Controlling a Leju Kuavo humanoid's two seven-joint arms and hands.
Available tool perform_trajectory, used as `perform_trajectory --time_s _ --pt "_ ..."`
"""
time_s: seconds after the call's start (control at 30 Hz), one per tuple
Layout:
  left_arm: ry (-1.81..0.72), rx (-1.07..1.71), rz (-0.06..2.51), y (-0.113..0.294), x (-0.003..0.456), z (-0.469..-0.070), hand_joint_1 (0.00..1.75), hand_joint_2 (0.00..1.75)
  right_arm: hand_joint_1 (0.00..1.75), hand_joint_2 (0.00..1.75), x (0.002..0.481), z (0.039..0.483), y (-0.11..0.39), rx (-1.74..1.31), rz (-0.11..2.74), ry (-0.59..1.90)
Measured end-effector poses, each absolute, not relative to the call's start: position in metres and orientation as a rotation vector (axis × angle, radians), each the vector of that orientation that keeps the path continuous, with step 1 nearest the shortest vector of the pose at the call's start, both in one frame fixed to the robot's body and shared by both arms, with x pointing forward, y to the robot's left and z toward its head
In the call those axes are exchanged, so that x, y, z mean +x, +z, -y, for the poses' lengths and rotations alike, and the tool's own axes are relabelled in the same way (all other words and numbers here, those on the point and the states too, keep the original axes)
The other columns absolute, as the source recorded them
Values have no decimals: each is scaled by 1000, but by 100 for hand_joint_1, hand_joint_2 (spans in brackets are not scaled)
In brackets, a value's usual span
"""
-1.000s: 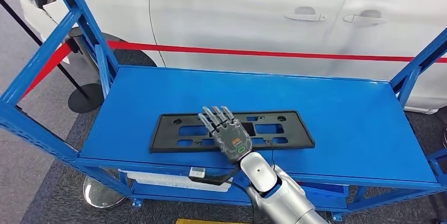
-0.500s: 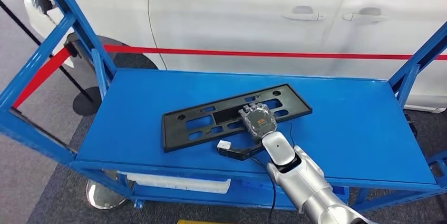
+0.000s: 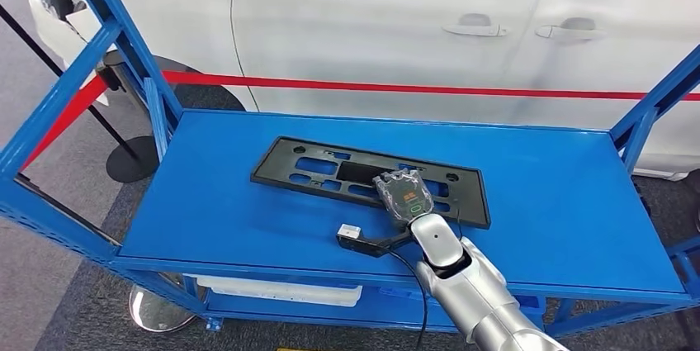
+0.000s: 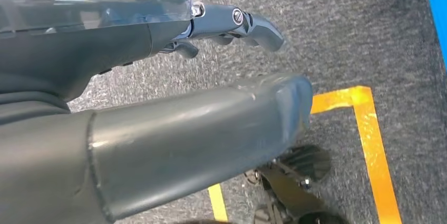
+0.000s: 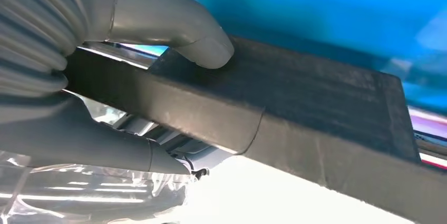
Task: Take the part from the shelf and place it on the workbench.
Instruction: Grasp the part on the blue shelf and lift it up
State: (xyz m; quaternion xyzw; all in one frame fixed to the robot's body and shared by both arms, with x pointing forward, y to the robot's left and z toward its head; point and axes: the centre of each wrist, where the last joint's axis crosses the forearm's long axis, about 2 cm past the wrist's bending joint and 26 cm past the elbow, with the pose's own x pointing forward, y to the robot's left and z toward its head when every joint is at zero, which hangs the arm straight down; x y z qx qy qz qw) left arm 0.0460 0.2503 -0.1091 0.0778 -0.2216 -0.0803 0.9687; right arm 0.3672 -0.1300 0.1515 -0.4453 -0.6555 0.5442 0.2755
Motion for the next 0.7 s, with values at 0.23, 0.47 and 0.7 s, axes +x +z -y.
perform_trajectory --time_s 0.23,0.47,0.7 --pt "-126 167 442 -109 44 -249 0 0 175 175 341 124 160 -931 2009 1204" --pt "-90 177 441 -109 43 -247 0 0 175 175 306 120 215 -607 2346 720" --pt "-63 190 433 -109 42 -246 0 87 175 175 271 132 251 -212 2539 232"
